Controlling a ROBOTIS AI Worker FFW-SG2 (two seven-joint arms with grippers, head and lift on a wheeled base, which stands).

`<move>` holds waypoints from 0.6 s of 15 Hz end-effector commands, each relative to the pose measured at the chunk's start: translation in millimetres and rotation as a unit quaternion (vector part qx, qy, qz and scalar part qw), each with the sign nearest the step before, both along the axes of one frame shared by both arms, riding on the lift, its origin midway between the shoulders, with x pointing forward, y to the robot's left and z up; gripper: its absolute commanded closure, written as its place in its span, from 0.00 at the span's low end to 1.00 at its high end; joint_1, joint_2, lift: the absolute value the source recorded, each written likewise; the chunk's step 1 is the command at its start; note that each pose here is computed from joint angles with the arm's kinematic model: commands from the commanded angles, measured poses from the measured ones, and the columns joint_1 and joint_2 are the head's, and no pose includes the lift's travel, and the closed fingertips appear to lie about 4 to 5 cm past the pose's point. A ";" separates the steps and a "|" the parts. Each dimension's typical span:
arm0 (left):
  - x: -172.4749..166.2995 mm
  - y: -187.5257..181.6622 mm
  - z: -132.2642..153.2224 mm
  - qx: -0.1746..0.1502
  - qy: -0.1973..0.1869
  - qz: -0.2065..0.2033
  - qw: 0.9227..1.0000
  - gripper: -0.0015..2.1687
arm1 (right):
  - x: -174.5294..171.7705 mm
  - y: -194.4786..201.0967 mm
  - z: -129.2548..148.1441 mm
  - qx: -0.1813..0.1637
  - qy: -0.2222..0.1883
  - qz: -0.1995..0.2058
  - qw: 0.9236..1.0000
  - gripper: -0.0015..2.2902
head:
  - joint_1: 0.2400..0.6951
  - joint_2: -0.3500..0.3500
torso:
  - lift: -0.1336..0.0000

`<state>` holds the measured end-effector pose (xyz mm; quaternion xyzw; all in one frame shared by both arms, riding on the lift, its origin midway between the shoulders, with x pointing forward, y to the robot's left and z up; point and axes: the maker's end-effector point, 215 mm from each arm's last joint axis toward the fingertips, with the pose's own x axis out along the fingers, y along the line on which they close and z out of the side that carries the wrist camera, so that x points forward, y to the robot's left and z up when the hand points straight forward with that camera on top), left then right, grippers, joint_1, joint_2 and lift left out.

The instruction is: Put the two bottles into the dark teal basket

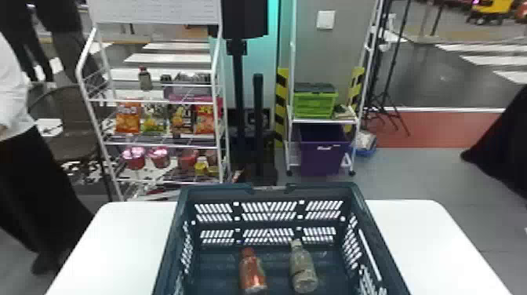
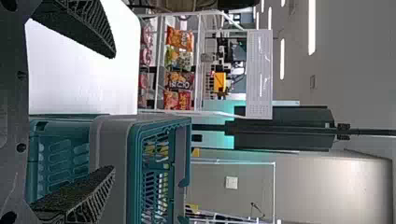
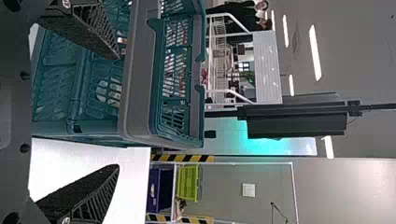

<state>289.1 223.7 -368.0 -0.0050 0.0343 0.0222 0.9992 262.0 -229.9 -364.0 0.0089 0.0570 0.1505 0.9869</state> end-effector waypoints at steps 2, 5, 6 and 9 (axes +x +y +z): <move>1.6 0.7 -6.2 0.001 0.007 0.000 1.000 0.01 | 0.3 -0.7 -0.5 0.000 0.001 -0.001 1.000 0.02 | 0.57 0.50 | 1.00; 3.4 2.0 -5.2 -0.001 0.005 0.000 1.000 0.01 | 1.5 -0.1 -1.6 0.001 0.003 -0.001 1.000 0.02 | 0.57 0.50 | 1.00; 3.2 2.4 -7.2 -0.002 0.007 0.000 1.000 0.01 | 1.4 0.1 -1.8 0.000 0.003 0.000 1.000 0.02 | 0.57 0.50 | 1.00; 3.4 2.7 -10.7 -0.003 0.009 0.000 1.000 0.01 | 1.3 -0.7 -0.4 0.000 0.002 -0.001 1.000 0.02 | 0.57 0.50 | 1.00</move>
